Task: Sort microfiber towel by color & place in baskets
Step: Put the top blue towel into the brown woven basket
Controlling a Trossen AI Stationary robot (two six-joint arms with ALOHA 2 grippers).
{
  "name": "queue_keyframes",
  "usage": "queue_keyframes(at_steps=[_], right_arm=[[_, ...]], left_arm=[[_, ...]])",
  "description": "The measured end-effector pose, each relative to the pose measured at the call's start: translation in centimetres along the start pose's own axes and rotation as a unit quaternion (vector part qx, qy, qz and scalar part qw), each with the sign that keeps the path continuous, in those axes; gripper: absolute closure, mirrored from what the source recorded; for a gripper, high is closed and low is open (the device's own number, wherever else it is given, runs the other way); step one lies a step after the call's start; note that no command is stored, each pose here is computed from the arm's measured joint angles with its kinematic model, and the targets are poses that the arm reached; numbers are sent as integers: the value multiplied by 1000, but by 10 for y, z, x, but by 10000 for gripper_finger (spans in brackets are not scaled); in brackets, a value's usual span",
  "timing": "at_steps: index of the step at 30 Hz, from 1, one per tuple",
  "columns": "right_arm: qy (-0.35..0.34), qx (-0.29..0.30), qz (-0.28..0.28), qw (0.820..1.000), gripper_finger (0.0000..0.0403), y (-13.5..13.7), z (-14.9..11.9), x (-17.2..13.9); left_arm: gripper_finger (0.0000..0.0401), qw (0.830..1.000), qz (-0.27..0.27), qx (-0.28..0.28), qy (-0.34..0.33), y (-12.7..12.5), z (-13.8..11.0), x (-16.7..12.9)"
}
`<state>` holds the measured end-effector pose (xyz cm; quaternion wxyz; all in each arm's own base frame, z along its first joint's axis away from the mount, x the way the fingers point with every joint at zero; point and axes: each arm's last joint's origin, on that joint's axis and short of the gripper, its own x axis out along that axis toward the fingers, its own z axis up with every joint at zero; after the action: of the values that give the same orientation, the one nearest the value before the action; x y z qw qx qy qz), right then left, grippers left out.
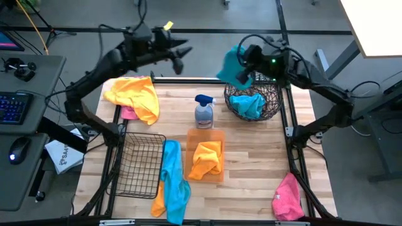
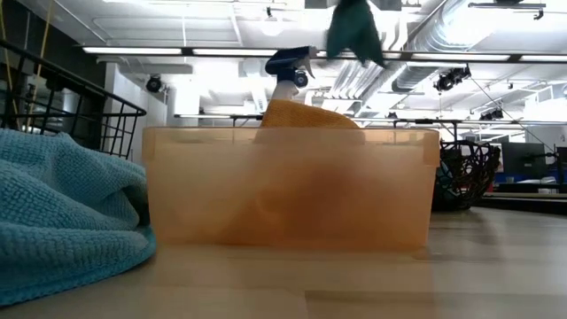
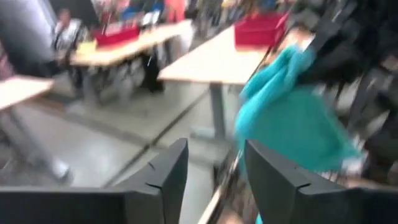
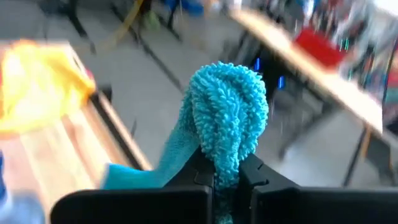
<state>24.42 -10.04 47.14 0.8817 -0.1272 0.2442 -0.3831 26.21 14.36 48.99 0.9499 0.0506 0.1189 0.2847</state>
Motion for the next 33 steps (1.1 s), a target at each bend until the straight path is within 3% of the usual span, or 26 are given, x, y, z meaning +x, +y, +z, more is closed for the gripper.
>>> queue_keyframes(at_steps=[6,10,15,22,27,33], right_arm=[[145,11,-15,989,399,-17,-39,-2],[145,45,-36,988,400,-18,-76,-2],[145,115,-75,980,401,-10,-145,7],[179,253,-83,947,382,-5,-202,34],[219,290,-45,931,308,-7,-215,47],[225,317,-9,921,159,-14,-203,46]], left_arm=[[234,997,-8,-30,67,11,-35,-29],[236,997,-23,-63,41,1,-65,-40],[237,991,-33,-129,-2,-10,-99,-55],[237,988,-33,-151,-24,-13,-113,-68],[237,988,-34,-151,-27,-13,-112,-69],[238,988,-60,-138,-27,-24,-111,-71]])
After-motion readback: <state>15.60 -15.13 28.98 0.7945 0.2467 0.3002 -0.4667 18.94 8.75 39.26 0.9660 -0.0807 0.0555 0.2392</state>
